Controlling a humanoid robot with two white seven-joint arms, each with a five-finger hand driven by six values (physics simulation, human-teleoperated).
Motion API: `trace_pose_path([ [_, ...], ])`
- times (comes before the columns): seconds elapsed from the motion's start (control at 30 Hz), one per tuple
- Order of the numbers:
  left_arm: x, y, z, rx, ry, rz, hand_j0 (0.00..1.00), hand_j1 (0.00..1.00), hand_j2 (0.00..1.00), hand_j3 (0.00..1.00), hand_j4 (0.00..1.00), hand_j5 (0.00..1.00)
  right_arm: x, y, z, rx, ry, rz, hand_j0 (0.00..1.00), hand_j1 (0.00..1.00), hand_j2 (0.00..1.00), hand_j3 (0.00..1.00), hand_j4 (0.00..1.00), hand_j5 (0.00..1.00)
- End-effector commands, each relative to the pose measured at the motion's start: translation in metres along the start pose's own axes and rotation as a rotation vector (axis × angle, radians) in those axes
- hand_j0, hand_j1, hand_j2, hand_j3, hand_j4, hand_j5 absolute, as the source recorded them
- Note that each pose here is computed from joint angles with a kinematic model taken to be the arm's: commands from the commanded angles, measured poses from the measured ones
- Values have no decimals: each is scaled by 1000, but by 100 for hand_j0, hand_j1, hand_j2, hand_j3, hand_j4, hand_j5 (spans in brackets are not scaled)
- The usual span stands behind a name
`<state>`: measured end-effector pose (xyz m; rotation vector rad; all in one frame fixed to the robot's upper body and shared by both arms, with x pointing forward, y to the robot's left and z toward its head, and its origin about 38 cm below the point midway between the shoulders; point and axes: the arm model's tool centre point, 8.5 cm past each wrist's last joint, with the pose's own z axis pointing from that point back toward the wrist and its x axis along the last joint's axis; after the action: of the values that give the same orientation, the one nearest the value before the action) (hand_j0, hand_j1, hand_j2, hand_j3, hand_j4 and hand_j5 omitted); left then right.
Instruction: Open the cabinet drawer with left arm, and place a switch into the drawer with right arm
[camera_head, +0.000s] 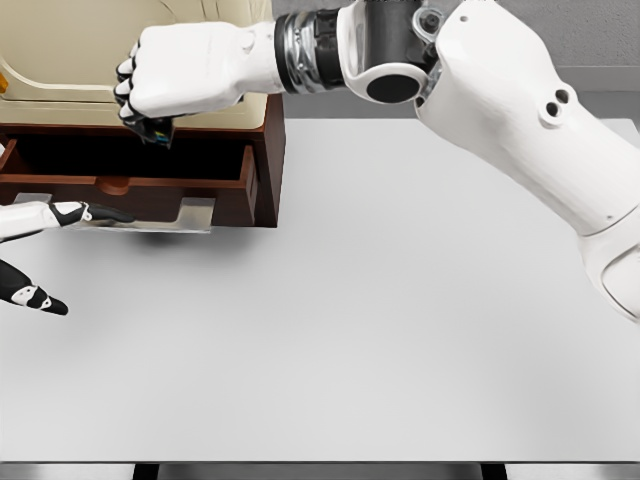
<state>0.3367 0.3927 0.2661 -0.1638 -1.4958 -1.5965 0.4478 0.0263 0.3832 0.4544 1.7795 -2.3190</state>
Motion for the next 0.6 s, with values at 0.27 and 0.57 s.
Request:
trace_pose_path([
  [0.27, 1, 1, 1, 5, -2, 6, 100, 100, 100, 100, 100, 100, 0, -6, -3, -18, 1, 1, 60, 60, 60, 60, 60, 60],
  [0.57, 0, 0, 0, 3, -2, 8, 100, 100, 100, 100, 100, 100, 1, -4, -6, -22, -4, -9, 79, 79, 79, 79, 79, 79],
])
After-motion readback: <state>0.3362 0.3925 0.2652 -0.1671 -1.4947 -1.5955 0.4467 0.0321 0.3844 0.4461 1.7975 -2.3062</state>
